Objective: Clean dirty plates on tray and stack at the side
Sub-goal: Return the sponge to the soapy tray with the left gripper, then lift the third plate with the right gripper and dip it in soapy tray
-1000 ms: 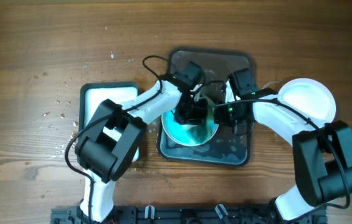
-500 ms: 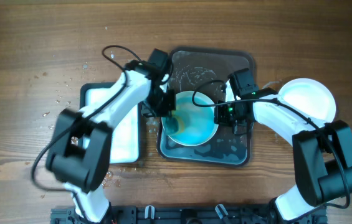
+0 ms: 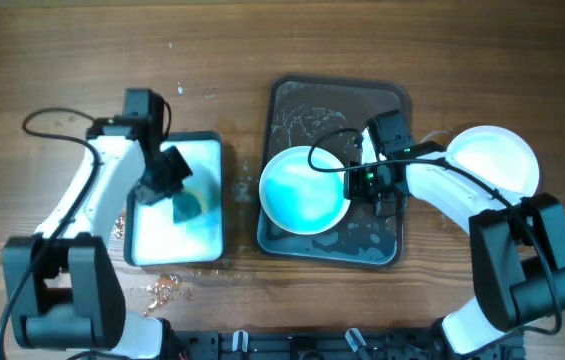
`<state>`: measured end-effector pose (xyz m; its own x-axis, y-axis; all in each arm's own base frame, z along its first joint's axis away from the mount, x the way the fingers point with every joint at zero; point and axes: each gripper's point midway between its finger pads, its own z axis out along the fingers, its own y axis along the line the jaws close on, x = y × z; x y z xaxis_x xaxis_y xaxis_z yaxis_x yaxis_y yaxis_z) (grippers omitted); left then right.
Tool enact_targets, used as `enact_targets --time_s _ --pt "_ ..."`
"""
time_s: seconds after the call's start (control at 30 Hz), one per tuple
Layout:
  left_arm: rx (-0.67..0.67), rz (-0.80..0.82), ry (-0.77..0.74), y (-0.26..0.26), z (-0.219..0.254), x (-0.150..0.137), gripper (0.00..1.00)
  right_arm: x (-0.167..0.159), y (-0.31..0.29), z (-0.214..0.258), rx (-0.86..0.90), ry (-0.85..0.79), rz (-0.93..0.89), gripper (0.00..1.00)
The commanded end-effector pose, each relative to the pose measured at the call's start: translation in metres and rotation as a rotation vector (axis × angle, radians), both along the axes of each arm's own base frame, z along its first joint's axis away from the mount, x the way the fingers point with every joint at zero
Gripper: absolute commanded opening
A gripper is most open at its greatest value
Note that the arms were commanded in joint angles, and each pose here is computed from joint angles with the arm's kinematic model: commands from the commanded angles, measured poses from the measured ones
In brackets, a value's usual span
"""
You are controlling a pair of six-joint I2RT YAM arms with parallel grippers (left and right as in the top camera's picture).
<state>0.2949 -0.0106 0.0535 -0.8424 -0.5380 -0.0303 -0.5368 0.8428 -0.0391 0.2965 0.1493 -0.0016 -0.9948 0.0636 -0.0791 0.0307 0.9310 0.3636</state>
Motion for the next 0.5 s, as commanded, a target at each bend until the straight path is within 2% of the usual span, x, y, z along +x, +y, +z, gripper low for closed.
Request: enact_targets --time_s 0.0,0.07,0.13,0.23,0.3,0.37,0.47 --pt "0.025 0.041 0.023 0.009 0.0 -0.007 0.2 -0.006 -0.031 0.007 -0.202 0.054 0.019 0.04" --pt "-0.049 0.024 -0.002 0.003 0.018 -0.002 0.48 0.005 -0.033 0.042 -0.24 0.001 0.05 0.04" --pt "-0.13 0.036 -0.053 0.001 0.048 0.004 0.57 0.015 -0.019 0.082 -0.223 -0.084 0.113 0.04" --pt "-0.2 0.068 -0.154 0.007 0.095 0.009 1.0 0.025 0.015 0.124 -0.198 -0.207 0.213 0.04" --pt "-0.229 0.108 -0.241 0.017 0.13 0.007 1.0 0.03 0.043 0.14 -0.212 -0.305 0.28 0.04" --pt "-0.24 0.161 -0.351 0.03 0.163 -0.001 1.0 0.034 0.094 0.153 -0.193 -0.472 0.421 0.04" --pt "-0.209 0.222 -0.479 0.049 0.195 -0.017 1.0 0.043 0.146 0.172 -0.279 -0.72 0.448 0.04"
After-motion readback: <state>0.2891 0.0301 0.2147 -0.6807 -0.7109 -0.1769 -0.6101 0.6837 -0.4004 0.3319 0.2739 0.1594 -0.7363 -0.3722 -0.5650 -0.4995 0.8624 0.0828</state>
